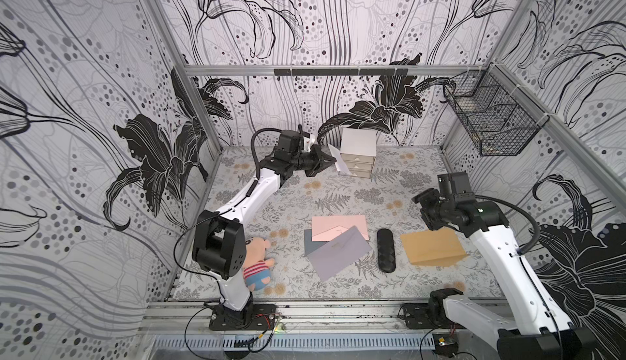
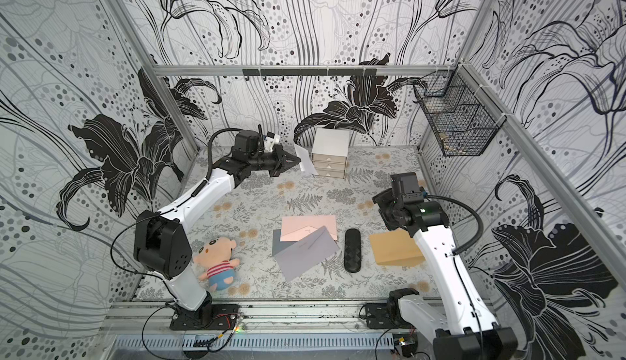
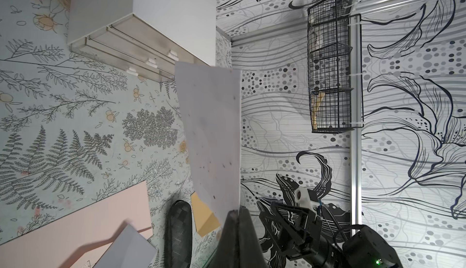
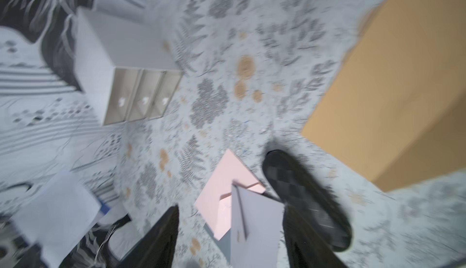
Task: Take the letter paper out of the envelope
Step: Unfold the letter paper.
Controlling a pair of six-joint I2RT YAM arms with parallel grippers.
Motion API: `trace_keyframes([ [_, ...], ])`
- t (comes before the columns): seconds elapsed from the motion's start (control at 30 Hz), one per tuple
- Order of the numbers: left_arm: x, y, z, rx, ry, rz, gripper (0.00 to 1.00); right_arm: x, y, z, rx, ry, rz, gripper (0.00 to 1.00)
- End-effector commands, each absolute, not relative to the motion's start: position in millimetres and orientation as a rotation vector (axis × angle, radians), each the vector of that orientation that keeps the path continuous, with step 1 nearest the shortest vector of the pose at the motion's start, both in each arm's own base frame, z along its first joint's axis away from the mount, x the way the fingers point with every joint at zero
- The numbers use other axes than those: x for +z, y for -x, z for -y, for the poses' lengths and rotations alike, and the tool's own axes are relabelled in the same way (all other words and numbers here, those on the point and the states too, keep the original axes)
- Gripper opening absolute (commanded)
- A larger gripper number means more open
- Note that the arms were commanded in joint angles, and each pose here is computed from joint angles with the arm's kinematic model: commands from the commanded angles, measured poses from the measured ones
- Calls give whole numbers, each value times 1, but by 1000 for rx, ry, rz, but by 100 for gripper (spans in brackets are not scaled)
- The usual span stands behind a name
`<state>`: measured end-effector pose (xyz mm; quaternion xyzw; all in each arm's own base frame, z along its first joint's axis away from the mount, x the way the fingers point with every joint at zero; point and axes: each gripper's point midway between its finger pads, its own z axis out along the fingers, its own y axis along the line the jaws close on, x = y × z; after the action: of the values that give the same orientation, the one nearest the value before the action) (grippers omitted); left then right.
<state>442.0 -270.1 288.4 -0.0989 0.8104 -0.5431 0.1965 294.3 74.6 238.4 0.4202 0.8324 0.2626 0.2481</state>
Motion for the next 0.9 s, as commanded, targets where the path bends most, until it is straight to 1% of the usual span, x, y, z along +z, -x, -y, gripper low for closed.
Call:
trace_keyframes([
  [0.0, 303, -445, 276, -1565, 161, -2241, 0, 297, -344, -147, 1123, -687, -2198, 68],
  [0.1, 306, -448, 281, -1582, 139, -2236, 0, 312, -371, -184, 1377, -577, -2138, 68],
  [0.2, 306, -450, 285, -1599, 143, -2228, 0, 309, -389, -200, 1505, -588, -2110, 66],
  [0.47, 302, -453, 298, -1609, 146, -2238, 0, 279, -400, -219, 1643, -684, -2120, 59],
  [0.57, 299, -453, 302, -1612, 148, -2241, 0, 276, -401, -227, 1667, -686, -2127, 58],
  [0.7, 301, -454, 303, -1611, 150, -2230, 0, 264, -398, -226, 1622, -703, -2178, 57],
  [0.87, 301, -453, 303, -1620, 154, -2227, 0, 256, -399, -227, 1630, -718, -2184, 57],
])
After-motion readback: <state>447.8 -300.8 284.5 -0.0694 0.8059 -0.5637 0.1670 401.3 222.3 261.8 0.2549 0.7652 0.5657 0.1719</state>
